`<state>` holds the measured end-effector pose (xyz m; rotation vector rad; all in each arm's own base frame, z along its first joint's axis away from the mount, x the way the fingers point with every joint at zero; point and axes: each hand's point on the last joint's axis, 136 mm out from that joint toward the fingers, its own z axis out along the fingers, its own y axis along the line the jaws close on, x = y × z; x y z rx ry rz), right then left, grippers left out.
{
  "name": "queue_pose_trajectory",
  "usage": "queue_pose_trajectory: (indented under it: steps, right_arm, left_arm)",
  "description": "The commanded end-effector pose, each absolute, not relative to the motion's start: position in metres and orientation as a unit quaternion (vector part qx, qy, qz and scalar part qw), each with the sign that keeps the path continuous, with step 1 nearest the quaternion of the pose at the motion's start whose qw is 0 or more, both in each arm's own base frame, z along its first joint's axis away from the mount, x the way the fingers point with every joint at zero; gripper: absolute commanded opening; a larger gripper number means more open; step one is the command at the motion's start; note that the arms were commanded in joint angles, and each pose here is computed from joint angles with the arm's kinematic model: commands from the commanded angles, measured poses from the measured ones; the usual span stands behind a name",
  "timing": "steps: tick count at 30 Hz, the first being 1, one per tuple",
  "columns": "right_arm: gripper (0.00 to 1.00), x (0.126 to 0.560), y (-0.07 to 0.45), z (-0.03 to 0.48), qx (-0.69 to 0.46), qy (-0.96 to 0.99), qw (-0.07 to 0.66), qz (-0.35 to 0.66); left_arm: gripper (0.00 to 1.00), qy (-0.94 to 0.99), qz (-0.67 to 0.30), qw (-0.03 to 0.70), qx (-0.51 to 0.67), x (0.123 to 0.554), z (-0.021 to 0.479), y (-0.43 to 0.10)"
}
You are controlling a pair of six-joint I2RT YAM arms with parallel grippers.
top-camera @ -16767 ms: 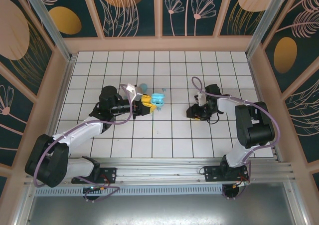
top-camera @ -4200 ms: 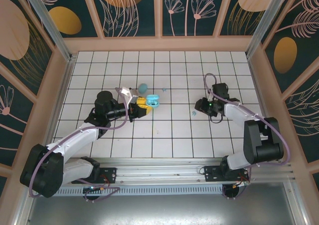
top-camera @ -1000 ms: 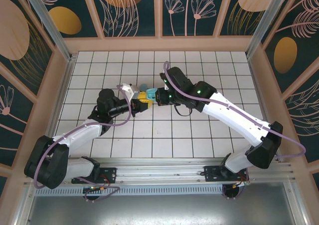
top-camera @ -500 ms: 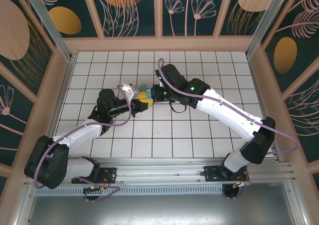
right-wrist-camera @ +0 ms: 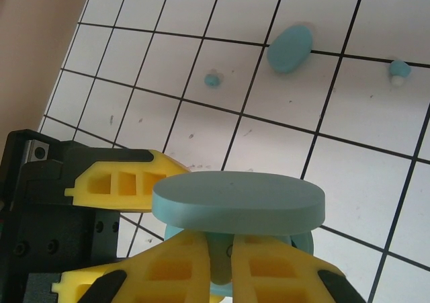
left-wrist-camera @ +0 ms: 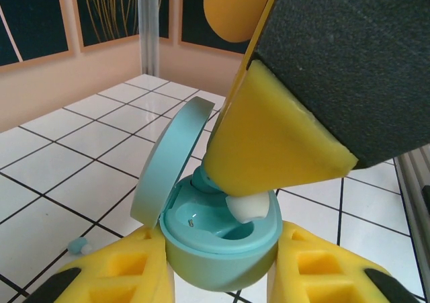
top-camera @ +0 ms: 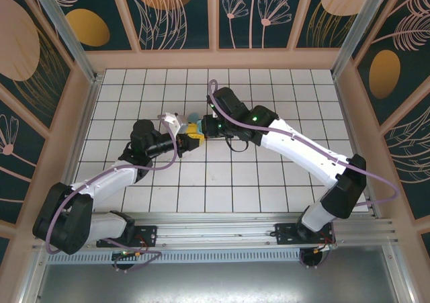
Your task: Insert the wireless bluetooth earbuds into the charging case
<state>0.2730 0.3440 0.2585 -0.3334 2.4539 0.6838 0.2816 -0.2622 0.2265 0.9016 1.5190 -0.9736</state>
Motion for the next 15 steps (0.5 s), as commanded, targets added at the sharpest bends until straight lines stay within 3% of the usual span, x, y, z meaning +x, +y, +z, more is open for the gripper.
queue_pose_trajectory:
  steps: [1, 15]
  right_arm:
    - [0.11, 0.272, 0.354, 0.262, -0.126, 0.913, 0.281, 0.266]
    - [0.12, 0.276, 0.358, 0.252, -0.131, 0.918, 0.275, 0.253]
  left_arm:
    - [0.0, 0.611, -0.398, 0.565, 0.386, 0.283, 0.244, -0.261]
    - [0.0, 0.612, -0.395, 0.562, 0.392, 0.282, 0.242, -0.263]
